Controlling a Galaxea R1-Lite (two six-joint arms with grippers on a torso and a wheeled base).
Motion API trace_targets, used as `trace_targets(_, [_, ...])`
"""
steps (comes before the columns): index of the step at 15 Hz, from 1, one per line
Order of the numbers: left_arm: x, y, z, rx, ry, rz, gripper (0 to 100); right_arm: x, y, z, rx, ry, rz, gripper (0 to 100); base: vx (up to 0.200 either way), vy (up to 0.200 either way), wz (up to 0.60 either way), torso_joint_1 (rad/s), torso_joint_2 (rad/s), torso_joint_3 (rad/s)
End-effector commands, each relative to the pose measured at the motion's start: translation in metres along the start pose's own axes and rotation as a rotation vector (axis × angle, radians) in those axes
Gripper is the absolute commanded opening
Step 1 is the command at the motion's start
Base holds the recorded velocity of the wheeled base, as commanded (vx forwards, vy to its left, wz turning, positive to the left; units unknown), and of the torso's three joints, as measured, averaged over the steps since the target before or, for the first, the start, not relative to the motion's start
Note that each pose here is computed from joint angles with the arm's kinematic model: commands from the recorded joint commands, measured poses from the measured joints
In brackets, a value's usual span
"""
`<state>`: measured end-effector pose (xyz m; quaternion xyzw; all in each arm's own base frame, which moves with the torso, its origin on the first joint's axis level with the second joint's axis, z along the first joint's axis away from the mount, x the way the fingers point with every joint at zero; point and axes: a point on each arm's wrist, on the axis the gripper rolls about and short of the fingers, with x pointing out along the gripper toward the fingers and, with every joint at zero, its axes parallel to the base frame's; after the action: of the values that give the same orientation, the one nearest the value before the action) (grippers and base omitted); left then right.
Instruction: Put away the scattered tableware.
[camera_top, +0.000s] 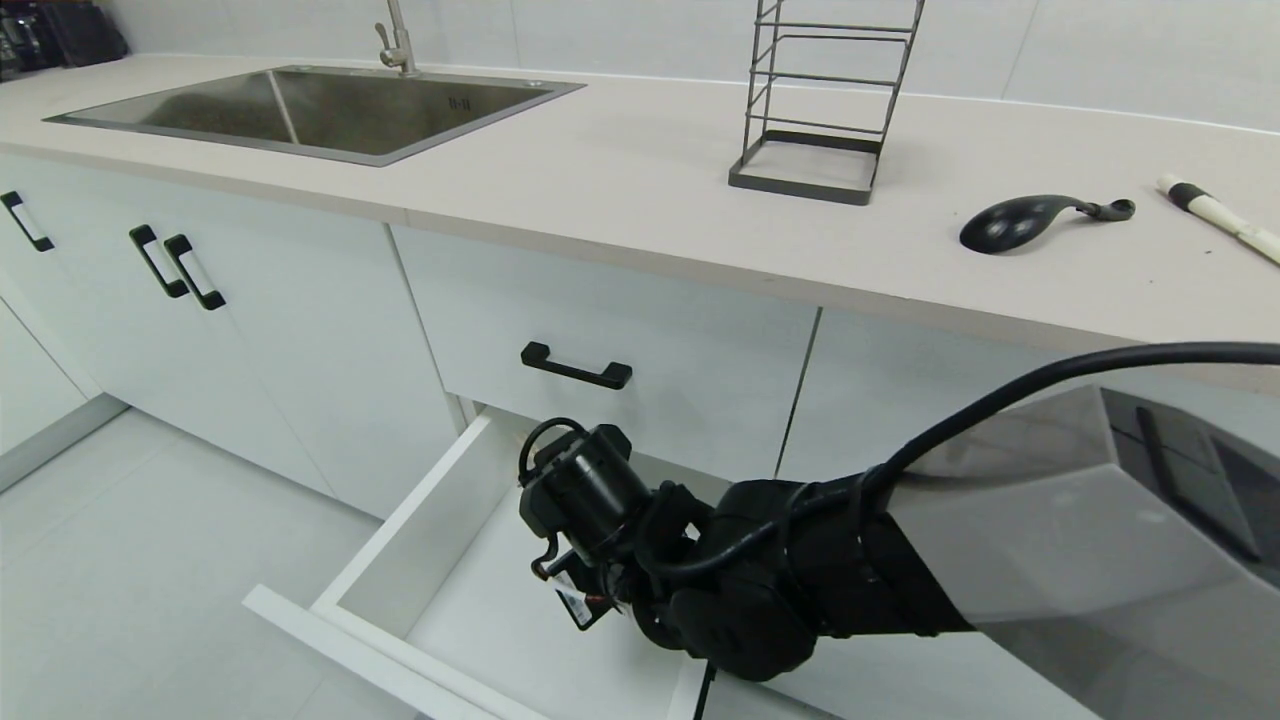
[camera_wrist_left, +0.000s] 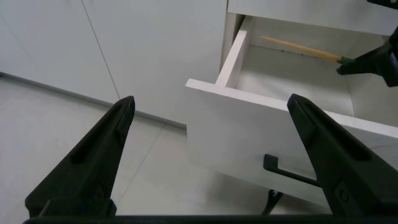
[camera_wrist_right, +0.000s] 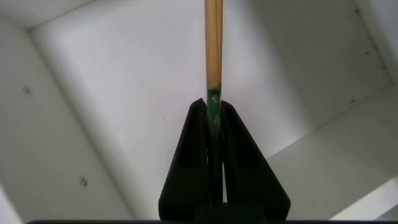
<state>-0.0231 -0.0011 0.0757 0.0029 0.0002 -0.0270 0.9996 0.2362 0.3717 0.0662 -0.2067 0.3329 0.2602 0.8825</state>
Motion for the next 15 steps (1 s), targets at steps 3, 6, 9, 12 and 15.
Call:
trace_targets(3, [0.000, 0.000, 0.000, 0.000, 0.001, 0.000, 100, 0.018, 0.009, -0.008, 0.005, 0.031, -0.004, 0, 0.000, 0.000, 0.00, 0.000, 0.00, 0.000])
trace_targets(6, [0.000, 0.000, 0.000, 0.000, 0.001, 0.000, 100, 0.041, 0.030, -0.015, -0.002, 0.053, 0.008, 0, 0.000, 0.000, 0.00, 0.000, 0.00, 0.000])
trace_targets(9, [0.000, 0.000, 0.000, 0.000, 0.001, 0.000, 100, 0.049, 0.032, -0.017, -0.007, 0.074, 0.002, 0, 0.000, 0.000, 0.00, 0.000, 0.00, 0.000])
trace_targets(12, [0.000, 0.000, 0.000, 0.000, 0.001, 0.000, 100, 0.055, 0.034, -0.019, -0.010, 0.078, 0.002, 0, 0.000, 0.000, 0.00, 0.000, 0.00, 0.000])
trace_targets(15, [0.000, 0.000, 0.000, 0.000, 0.002, 0.000, 100, 0.060, 0.035, -0.018, -0.007, 0.073, 0.001, 0, 0.000, 0.000, 0.00, 0.000, 0.00, 0.000])
